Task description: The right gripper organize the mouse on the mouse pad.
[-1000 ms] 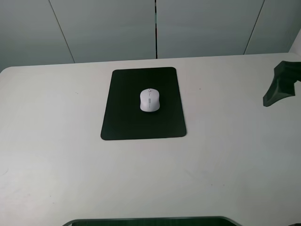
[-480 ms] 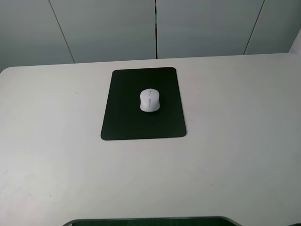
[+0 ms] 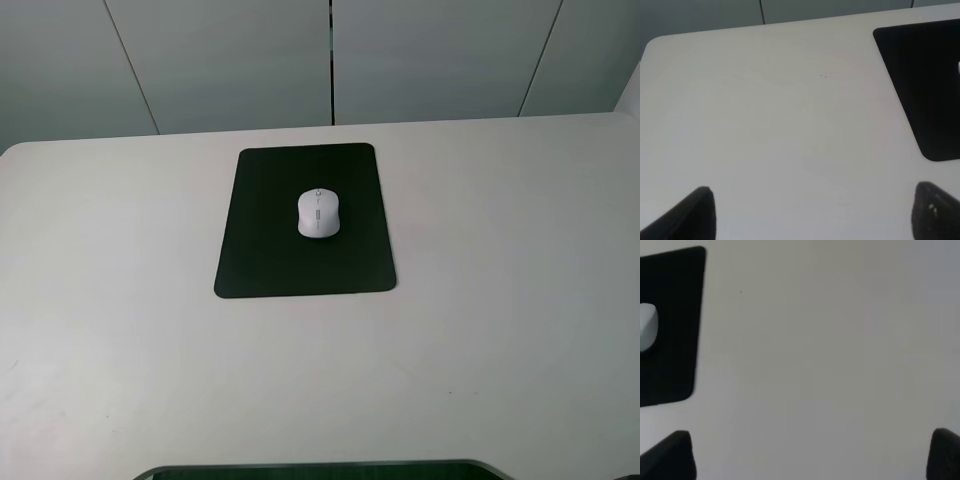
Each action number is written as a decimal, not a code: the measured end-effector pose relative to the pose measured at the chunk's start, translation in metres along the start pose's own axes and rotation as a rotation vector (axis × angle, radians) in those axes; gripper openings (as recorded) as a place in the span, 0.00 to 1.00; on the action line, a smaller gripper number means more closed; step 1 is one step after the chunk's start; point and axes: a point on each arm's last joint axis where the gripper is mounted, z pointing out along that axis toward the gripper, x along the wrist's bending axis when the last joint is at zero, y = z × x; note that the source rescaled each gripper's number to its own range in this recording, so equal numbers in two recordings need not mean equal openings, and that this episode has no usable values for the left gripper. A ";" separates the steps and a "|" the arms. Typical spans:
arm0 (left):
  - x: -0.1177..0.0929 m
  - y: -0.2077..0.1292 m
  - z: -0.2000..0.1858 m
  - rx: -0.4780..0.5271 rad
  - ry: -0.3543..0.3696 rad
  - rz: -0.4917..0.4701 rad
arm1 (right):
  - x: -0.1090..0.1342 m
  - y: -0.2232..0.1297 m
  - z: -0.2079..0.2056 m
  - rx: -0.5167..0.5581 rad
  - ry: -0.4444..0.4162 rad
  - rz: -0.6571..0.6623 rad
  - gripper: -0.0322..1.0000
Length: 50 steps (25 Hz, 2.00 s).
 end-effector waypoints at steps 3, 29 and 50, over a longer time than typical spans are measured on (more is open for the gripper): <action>0.000 0.000 0.000 0.000 0.000 0.000 | -0.002 -0.010 -0.013 -0.083 0.013 -0.026 1.00; 0.000 0.000 0.000 0.000 0.000 0.000 | -0.006 -0.044 0.009 -0.194 0.026 -0.159 1.00; 0.000 0.000 0.000 0.000 0.000 0.000 | -0.007 -0.043 0.009 -0.200 0.018 -0.147 1.00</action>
